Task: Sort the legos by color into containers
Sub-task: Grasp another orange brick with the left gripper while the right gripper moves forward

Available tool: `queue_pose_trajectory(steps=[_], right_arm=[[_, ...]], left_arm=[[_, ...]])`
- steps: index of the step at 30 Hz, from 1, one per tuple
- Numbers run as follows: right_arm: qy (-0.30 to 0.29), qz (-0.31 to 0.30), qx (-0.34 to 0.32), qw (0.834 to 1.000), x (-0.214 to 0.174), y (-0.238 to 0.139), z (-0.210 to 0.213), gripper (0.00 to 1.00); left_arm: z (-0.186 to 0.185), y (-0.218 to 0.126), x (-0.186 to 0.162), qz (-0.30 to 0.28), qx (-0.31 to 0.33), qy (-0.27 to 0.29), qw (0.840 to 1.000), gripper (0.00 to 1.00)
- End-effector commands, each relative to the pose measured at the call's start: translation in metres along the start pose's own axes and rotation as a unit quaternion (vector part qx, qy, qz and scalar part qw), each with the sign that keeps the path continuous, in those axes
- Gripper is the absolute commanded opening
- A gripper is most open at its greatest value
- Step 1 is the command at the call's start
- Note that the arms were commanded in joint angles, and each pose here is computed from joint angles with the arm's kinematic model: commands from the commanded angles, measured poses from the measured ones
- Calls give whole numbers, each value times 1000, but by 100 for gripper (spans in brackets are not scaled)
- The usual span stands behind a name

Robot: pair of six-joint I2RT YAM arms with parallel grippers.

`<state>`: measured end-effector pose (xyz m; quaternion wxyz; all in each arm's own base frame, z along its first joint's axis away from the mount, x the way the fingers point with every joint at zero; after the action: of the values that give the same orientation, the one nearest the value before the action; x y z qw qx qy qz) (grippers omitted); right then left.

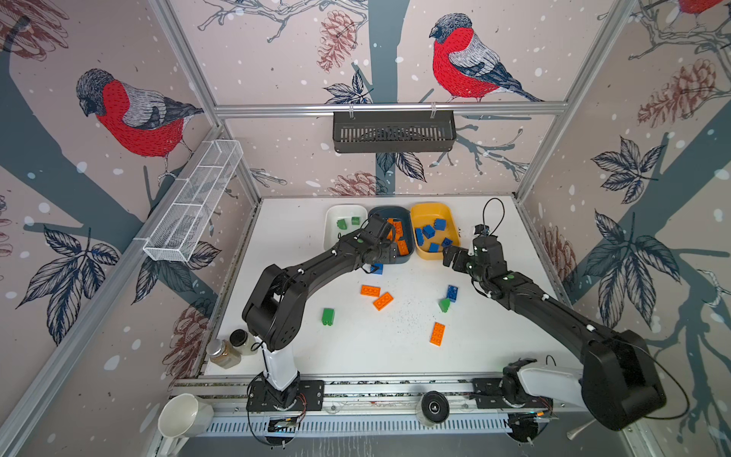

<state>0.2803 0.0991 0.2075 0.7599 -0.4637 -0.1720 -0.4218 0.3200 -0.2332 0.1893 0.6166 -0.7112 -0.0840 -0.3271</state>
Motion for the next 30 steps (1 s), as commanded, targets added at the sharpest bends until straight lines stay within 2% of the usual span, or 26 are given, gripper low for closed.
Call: queue_pose_trajectory(steps=[1, 6, 11, 17, 22, 30], right_arm=[[5, -14, 23, 1000, 5, 0, 7, 99], [2, -15, 42, 999, 5, 3, 14, 100], [-13, -20, 64, 998, 4, 0, 22, 100], [-18, -19, 65, 998, 4, 0, 24, 100], [-18, -19, 62, 998, 3, 0, 24, 100], [-23, -15, 64, 998, 2, -1, 25, 100]], left_arm=[[-1, 0, -37, 56, -42, -2, 998, 95], [1, 7, -69, 98, -42, 17, 994, 96], [-1, 21, -75, 117, -42, 26, 992, 93], [1, 35, -76, 133, -10, 25, 991, 84], [0, 43, -81, 148, -10, 24, 989, 69], [4, 39, -91, 180, 1, 47, 982, 69]])
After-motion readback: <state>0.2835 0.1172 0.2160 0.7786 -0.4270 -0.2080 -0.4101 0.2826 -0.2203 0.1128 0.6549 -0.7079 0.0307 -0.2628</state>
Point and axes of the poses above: each gripper's point midway between its finger pads, its own y axis out along the fingers, its own z axis along the line the jaws close on, x = y × z, the point moved 10 cm from there along -y, back along the fingers, and after that the axes turned 14 degrees about y, right-handed, at the moved point
